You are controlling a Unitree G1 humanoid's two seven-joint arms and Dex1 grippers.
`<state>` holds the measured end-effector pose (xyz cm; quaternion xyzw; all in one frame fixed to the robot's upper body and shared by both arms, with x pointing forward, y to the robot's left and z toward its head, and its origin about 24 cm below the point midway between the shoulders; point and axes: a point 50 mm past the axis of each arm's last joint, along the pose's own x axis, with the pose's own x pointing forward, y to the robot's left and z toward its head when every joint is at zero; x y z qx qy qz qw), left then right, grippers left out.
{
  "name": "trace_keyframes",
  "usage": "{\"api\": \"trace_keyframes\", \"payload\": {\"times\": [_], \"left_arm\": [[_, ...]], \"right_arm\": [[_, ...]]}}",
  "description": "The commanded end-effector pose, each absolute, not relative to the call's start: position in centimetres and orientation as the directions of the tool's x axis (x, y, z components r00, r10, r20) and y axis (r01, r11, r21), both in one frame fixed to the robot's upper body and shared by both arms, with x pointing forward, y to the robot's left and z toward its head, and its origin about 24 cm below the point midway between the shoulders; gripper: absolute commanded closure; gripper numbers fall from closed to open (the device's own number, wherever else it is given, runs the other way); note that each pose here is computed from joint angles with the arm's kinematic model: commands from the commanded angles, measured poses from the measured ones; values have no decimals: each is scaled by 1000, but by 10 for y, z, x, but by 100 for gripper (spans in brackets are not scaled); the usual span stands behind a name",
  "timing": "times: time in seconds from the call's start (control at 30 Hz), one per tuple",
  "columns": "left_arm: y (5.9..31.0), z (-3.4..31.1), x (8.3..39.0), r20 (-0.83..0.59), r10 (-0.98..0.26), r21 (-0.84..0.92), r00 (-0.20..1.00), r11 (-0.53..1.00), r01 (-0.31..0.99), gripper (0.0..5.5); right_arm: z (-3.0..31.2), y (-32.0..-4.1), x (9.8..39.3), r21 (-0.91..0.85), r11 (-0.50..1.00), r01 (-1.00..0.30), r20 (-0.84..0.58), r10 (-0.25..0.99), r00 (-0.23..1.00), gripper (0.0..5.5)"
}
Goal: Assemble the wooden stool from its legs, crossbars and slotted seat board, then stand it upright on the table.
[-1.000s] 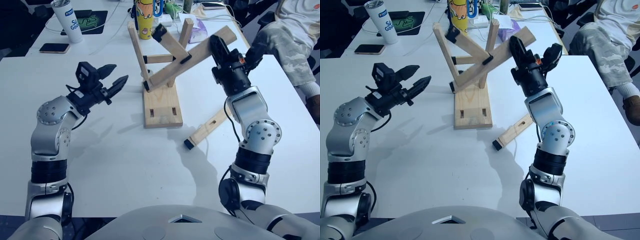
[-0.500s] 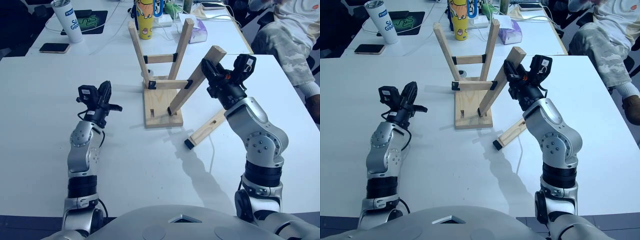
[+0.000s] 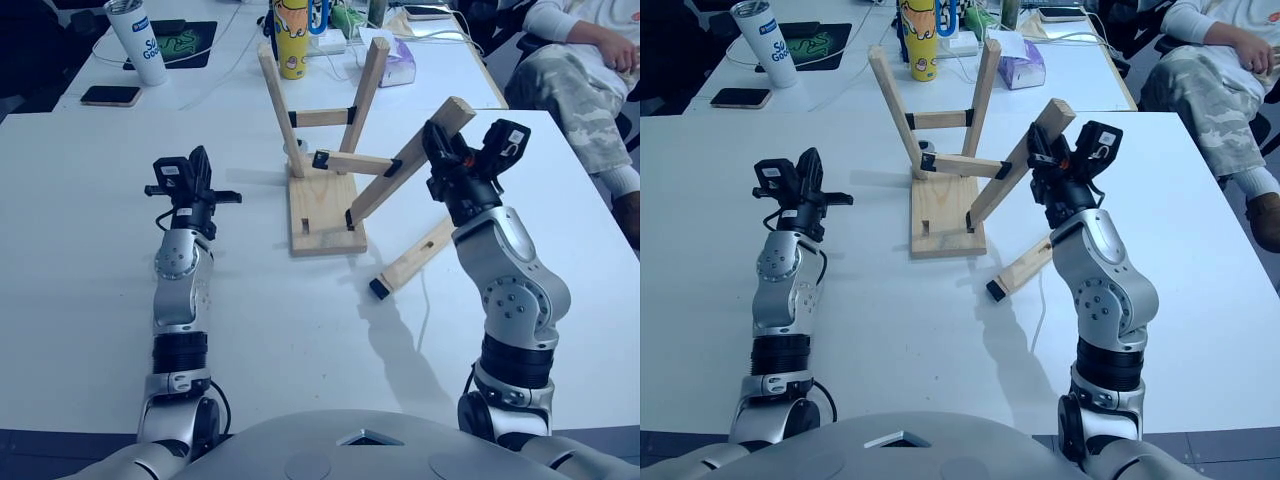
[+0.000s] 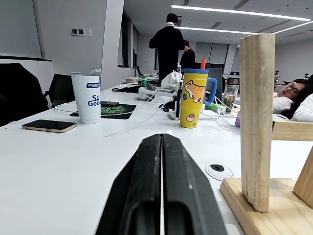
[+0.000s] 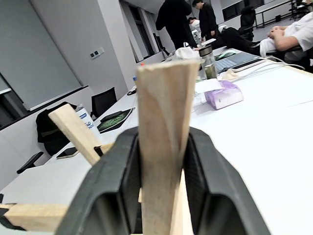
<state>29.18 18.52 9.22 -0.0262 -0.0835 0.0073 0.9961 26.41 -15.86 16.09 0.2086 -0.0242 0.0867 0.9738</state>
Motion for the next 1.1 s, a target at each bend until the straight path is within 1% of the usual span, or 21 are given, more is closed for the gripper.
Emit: {"api": "trace_keyframes", "payload": {"times": [0.03, 0.1, 0.13, 0.2, 0.27, 0.33, 0.43, 0.53, 0.67, 0.77, 0.93, 1.1], "left_arm": [[188, 93, 292, 164, 23, -42, 986, 999, -16, 550], [187, 96, 294, 173, 15, -32, 985, 999, -9, 550], [187, 97, 295, 176, 13, -31, 984, 999, -8, 550], [188, 98, 295, 178, 13, -32, 984, 999, -7, 550], [189, 97, 294, 171, 15, -33, 985, 999, -10, 550], [187, 94, 291, 162, 2, -20, 987, 1000, 1, 550], [187, 94, 287, 161, 0, -15, 987, 1000, 2, 550], [189, 93, 286, 154, 2, -13, 988, 1000, 0, 550], [189, 95, 287, 161, 5, -17, 987, 1000, -2, 550], [189, 96, 285, 164, 9, -15, 986, 1000, -6, 550], [189, 96, 285, 163, 16, -19, 986, 1000, -13, 550], [189, 96, 284, 166, 18, -18, 986, 1000, -15, 550]], "right_arm": [[151, -165, 256, 386, 910, -150, 29, 151, 988, 445], [135, -164, 255, 398, 910, -120, -52, 153, 987, 445], [132, -161, 255, 431, 894, -120, -66, 164, 984, 445], [132, -158, 254, 469, 874, -125, -68, 177, 982, 445], [137, -156, 255, 531, 833, -152, -17, 189, 982, 445], [129, -160, 255, 500, 860, -107, -55, 154, 986, 446], [126, -159, 250, 466, 877, -112, -65, 160, 985, 446], [124, -162, 247, 459, 885, -77, -83, 129, 988, 446], [138, -170, 244, 460, 886, -63, -44, 93, 995, 445], [144, -170, 242, 450, 890, -76, -32, 101, 994, 445], [140, -170, 240, 456, 888, -67, -56, 103, 993, 445], [134, -167, 242, 423, 904, -63, -89, 110, 990, 445]]}}
